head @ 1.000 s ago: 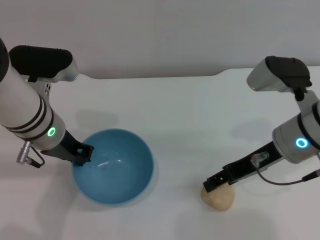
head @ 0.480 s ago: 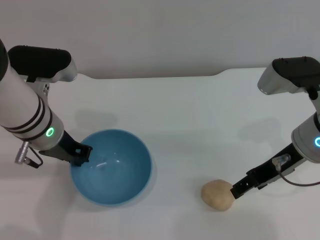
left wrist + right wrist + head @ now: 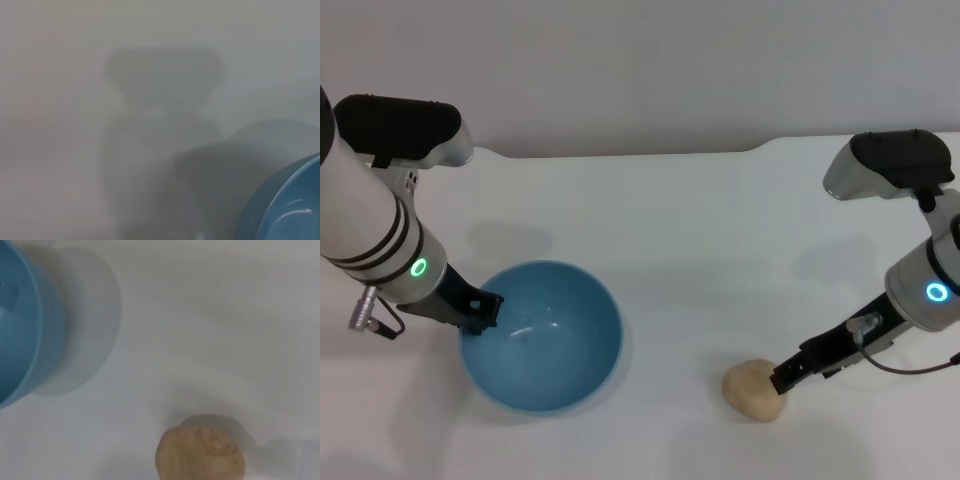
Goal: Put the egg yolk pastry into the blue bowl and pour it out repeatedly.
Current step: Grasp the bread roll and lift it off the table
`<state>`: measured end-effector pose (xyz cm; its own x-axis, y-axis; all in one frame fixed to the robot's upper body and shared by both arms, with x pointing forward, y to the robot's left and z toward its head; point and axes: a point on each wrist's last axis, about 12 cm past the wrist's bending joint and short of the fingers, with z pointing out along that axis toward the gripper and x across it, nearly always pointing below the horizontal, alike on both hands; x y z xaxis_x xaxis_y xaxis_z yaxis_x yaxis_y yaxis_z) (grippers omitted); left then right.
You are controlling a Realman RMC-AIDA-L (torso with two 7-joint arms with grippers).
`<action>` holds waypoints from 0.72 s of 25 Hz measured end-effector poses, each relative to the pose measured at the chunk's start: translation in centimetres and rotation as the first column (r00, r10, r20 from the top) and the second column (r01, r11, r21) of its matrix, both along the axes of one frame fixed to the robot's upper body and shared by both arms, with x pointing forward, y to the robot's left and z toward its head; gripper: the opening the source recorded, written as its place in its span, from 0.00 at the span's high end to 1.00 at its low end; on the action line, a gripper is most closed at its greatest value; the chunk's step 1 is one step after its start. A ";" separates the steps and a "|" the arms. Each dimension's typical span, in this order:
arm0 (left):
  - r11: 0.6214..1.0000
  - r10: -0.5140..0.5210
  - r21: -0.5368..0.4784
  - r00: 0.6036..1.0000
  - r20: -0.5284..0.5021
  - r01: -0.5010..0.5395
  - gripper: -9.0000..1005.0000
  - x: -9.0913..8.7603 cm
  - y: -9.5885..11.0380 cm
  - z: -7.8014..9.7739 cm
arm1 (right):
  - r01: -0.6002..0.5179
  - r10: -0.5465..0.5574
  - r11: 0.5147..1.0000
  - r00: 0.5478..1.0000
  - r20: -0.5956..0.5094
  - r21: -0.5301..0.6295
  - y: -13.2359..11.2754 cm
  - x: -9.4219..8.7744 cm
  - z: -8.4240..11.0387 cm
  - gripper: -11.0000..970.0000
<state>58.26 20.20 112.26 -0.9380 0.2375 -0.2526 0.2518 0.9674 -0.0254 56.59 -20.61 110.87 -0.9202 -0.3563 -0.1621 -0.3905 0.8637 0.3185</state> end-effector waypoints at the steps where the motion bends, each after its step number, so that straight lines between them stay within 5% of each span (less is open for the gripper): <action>1: 1.000 0.000 0.001 1.000 0.000 0.000 0.99 0.0 0.0 0.0 | 0.000 0.000 1.000 1.000 0.000 0.000 0.0 0.0 0.0 0.28; 18: 1.000 -0.009 0.001 1.000 0.000 0.009 0.99 0.0 0.0 0.0 | 0.005 -0.007 0.998 1.000 0.021 0.069 0.9 0.7 -1.1 0.28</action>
<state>58.26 20.21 112.23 -0.9357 0.2462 -0.2527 0.2604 0.9652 -0.0241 57.29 -19.71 109.82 -0.9185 -0.3378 -0.2056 -0.3925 0.8422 0.3695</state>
